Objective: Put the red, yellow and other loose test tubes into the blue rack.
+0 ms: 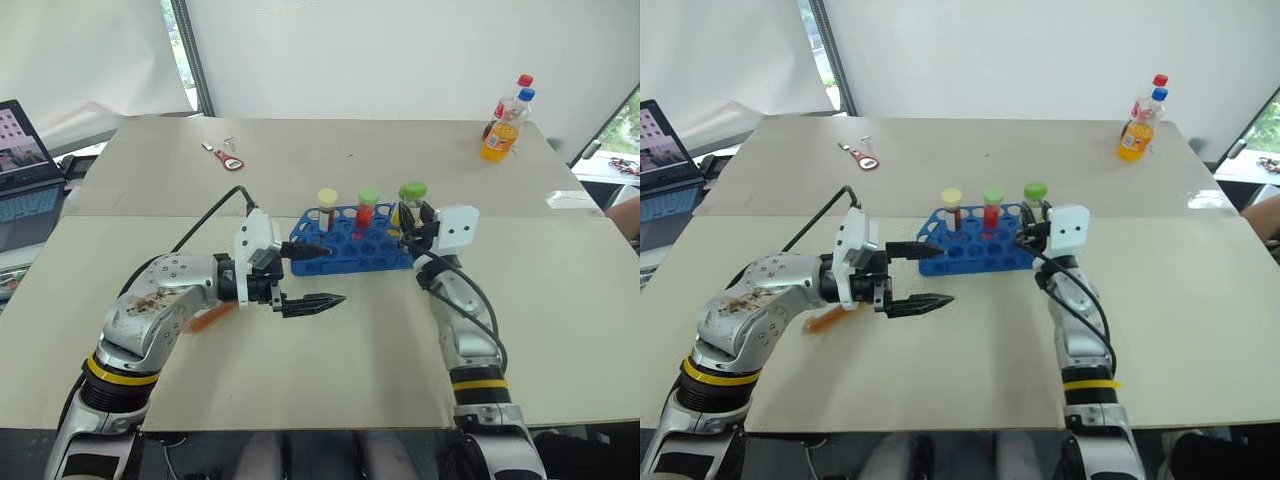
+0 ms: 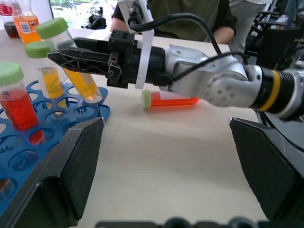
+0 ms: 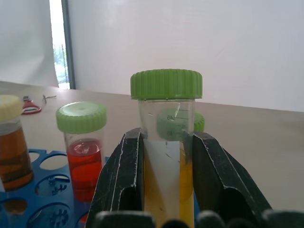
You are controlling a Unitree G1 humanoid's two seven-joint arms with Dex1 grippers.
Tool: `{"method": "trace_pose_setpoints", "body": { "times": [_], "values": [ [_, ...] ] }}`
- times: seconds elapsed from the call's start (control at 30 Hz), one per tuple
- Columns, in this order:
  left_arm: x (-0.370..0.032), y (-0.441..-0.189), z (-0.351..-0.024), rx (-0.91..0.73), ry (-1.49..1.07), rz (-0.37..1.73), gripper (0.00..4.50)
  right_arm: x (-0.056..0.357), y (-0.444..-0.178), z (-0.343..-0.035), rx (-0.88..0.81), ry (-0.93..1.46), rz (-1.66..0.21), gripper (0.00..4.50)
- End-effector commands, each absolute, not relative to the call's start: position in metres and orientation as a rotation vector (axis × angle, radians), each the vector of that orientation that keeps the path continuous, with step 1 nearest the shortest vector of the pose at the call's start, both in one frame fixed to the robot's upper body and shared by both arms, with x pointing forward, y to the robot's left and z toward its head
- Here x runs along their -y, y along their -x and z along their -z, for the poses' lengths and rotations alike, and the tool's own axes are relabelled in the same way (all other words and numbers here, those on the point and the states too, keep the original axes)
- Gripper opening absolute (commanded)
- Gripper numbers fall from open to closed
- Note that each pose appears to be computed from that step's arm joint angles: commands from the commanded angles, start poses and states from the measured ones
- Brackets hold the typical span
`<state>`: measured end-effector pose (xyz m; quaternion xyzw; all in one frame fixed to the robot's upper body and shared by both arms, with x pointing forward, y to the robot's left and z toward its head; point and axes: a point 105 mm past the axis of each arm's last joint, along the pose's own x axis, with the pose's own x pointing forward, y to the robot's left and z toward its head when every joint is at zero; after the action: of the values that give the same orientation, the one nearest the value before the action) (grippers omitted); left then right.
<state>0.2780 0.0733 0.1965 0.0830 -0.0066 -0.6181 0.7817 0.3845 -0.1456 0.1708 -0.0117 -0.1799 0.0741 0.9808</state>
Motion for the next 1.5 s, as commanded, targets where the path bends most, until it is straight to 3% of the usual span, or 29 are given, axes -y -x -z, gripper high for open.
{"method": "trace_pose_setpoints", "body": {
  "times": [0.03,0.43,0.5,0.73,0.9,1.1,1.3,1.5],
  "values": [
    [-0.068,-0.276,-0.211,0.068,-0.175,1.335,4.50,0.146,-0.381,-0.168,0.381,-0.011,-0.073,1.00],
    [-0.059,-0.278,-0.216,0.062,-0.150,1.301,4.50,0.138,-0.375,-0.158,0.395,-0.034,-0.041,1.00],
    [-0.058,-0.278,-0.216,0.063,-0.148,1.297,4.50,0.141,-0.373,-0.159,0.400,-0.029,-0.040,2.06],
    [-0.059,-0.283,-0.212,0.064,-0.152,1.259,4.50,0.146,-0.361,-0.161,0.336,0.033,-0.114,4.45],
    [-0.059,-0.286,-0.208,0.060,-0.163,1.236,4.50,0.162,-0.335,-0.157,0.209,0.114,-0.200,4.45],
    [-0.073,-0.290,-0.195,0.007,-0.259,1.232,4.50,0.189,-0.302,-0.178,0.033,0.247,-0.382,4.45],
    [-0.097,-0.259,-0.178,-0.080,-0.507,1.482,4.50,0.222,-0.299,-0.162,-0.466,0.371,-0.429,4.45],
    [-0.104,-0.231,-0.178,-0.122,-0.576,1.657,4.50,0.235,-0.314,-0.149,-0.734,0.301,-0.412,4.45]
  ]
}}
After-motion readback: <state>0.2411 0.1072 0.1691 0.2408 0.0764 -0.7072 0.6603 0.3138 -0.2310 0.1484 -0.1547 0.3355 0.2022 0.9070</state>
